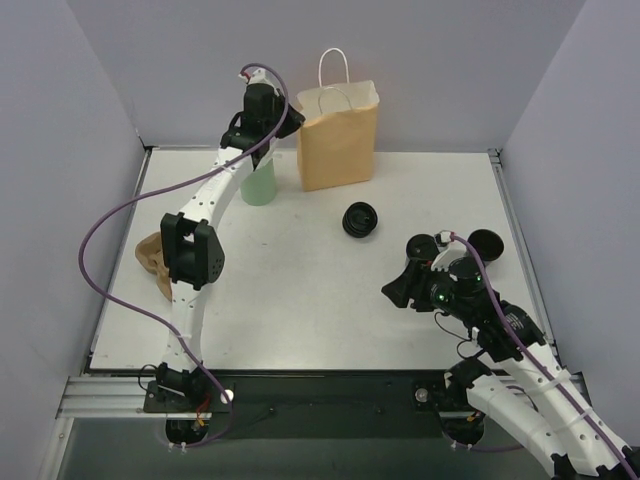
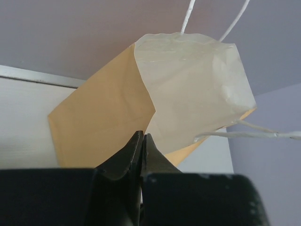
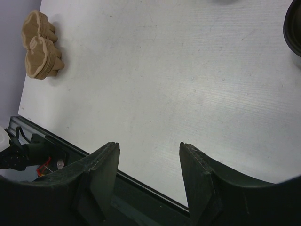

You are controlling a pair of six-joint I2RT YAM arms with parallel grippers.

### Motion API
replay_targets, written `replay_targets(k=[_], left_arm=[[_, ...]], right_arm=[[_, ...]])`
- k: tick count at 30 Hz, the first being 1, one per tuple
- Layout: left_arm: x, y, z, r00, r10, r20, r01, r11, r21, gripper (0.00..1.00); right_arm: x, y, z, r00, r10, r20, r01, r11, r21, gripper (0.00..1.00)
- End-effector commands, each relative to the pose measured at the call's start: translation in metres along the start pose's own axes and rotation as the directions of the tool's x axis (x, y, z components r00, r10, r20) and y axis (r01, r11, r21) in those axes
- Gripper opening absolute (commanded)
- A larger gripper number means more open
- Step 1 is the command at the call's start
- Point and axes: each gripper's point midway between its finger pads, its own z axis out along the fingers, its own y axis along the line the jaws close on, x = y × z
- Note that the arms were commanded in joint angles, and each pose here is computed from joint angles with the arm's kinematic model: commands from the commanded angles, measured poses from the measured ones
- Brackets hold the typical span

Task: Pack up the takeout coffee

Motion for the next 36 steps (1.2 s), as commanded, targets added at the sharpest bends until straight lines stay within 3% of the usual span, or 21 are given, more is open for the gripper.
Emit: replay_targets(k=[1,7,11,20,24,25,26,28,30,32,33,35,36], left_arm=[[-0.051,-0.071,-0.040,0.997,-0.022,0.071,0.004,0.971,0.237,0.06],[-0.076,-0.113,-0.091,0.997,-0.042,0.066,0.016,0.938,0.348,0.05],[-0.100,-0.144,-0.151,0.995,-0.045,0.091,0.002,0.908,0.419,0.05],[-0.102,-0.160,-0.270,0.997,-0.052,0.062,0.017,0.881,0.473,0.05],[-0.079,-0.149,-0.317,0.998,-0.061,0.028,0.040,0.875,0.483,0.05],[-0.081,-0.151,-0.346,0.996,-0.067,0.050,0.033,0.865,0.501,0.05],[-0.056,-0.130,-0.338,0.998,-0.064,0.001,0.057,0.886,0.461,0.05],[-0.043,-0.118,-0.365,0.998,-0.059,0.010,0.048,0.888,0.457,0.05],[-0.002,-0.080,-0.359,0.996,-0.054,-0.064,0.074,0.924,0.375,0.05],[0.014,-0.067,-0.379,0.996,-0.064,-0.068,0.085,0.920,0.382,0.06],[0.046,-0.042,-0.368,0.989,-0.074,-0.125,0.112,0.935,0.336,0.06],[0.055,-0.035,-0.377,0.990,-0.100,-0.096,0.129,0.918,0.374,0.06],[0.077,-0.015,-0.367,0.984,-0.119,-0.130,0.157,0.928,0.337,0.06]], right_arm=[[-0.007,0.001,-0.002,0.999,-0.002,0.033,0.002,1.000,0.003,0.54],[-0.013,-0.006,-0.012,0.998,-0.037,0.048,0.034,0.998,0.062,0.55],[-0.016,-0.006,-0.021,0.998,-0.056,0.037,0.053,0.996,0.077,0.55],[-0.059,0.035,-0.057,0.992,-0.067,0.108,0.068,0.998,-0.009,0.56],[-0.073,0.047,-0.079,0.985,-0.042,0.170,0.050,0.998,-0.041,0.56],[-0.074,0.049,-0.085,0.984,-0.037,0.175,0.046,0.998,-0.047,0.56],[-0.074,0.050,-0.087,0.984,-0.034,0.177,0.044,0.998,-0.054,0.56],[-0.070,0.050,-0.095,0.984,-0.013,0.180,0.025,0.998,-0.065,0.56],[-0.067,0.050,-0.102,0.981,0.004,0.196,0.013,0.997,-0.082,0.56],[-0.060,0.045,-0.102,0.981,0.024,0.192,-0.009,0.997,-0.079,0.56],[-0.058,0.044,-0.105,0.978,0.026,0.207,-0.009,0.997,-0.082,0.56],[-0.051,0.034,-0.102,0.979,0.031,0.201,-0.020,0.998,-0.055,0.56],[-0.048,0.031,-0.102,0.979,0.031,0.204,-0.022,0.999,-0.048,0.56]])
